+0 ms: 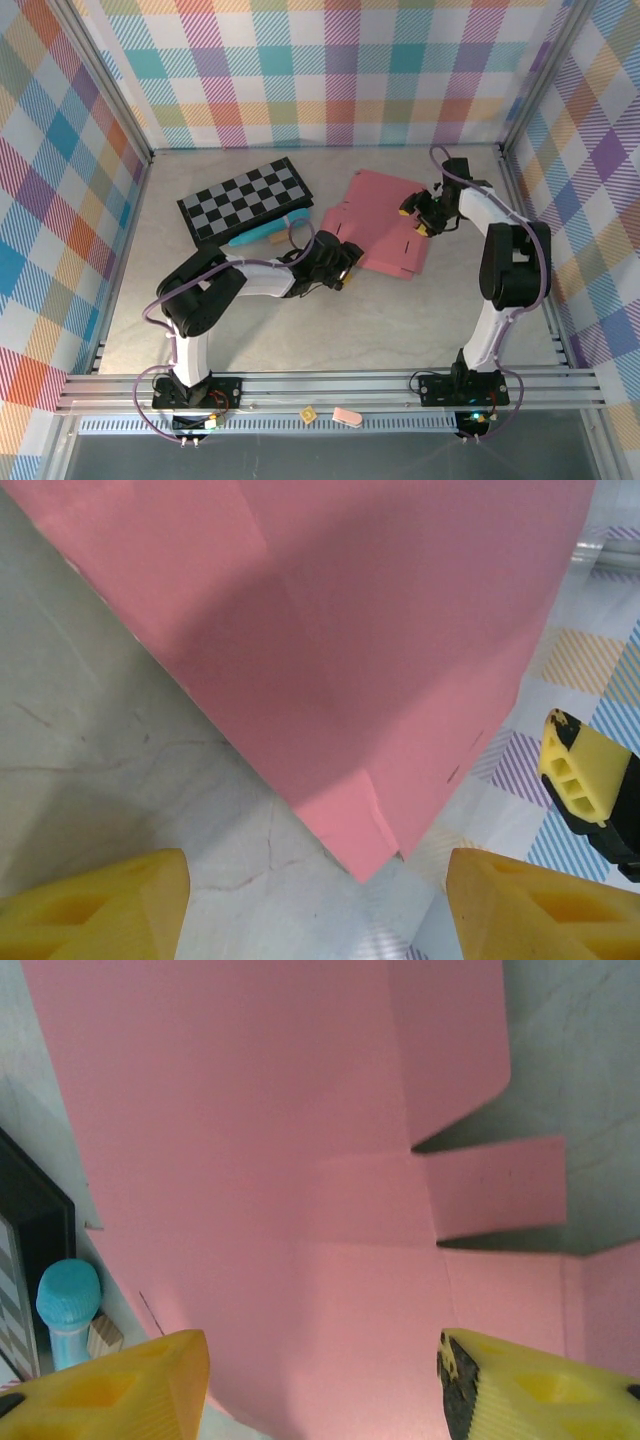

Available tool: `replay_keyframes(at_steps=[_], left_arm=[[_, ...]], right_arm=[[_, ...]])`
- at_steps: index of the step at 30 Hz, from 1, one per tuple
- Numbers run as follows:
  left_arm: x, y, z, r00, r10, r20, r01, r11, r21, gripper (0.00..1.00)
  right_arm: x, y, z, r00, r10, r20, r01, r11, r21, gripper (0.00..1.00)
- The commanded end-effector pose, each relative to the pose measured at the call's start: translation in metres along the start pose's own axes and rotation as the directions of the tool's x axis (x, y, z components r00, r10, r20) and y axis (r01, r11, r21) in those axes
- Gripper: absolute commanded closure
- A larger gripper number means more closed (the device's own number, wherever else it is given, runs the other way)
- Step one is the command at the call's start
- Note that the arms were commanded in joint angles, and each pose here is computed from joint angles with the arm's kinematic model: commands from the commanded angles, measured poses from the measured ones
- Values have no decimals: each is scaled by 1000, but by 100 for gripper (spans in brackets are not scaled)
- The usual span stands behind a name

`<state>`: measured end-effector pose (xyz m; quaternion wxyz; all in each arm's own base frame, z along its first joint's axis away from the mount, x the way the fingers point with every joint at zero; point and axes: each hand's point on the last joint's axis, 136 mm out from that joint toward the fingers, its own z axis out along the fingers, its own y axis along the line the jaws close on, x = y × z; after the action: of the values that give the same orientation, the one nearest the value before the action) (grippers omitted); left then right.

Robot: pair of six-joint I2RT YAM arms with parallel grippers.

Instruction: Fold the paper box

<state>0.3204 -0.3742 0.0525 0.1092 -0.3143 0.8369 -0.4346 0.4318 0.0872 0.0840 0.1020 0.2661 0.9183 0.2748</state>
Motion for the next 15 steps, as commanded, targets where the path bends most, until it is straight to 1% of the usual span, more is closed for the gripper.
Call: replay_keyframes(at_steps=[1, 7, 9, 15], left_arm=[[1, -5, 4, 1000, -13, 15, 12, 999, 46, 32], [-2, -3, 14, 999, -19, 29, 17, 997, 71, 32], [-3, -5, 18, 999, -22, 32, 18, 995, 96, 33], [-5, 1, 20, 998, -35, 47, 29, 993, 118, 34]], right_arm=[[-10, -5, -1, 1000, -11, -4, 11, 1000, 10, 38], [-12, -14, 16, 999, 2, -50, 0, 999, 33, 39], [-13, -15, 19, 998, 10, -58, -8, 999, 34, 39], [-11, -19, 26, 995, 24, -93, -19, 999, 49, 39]])
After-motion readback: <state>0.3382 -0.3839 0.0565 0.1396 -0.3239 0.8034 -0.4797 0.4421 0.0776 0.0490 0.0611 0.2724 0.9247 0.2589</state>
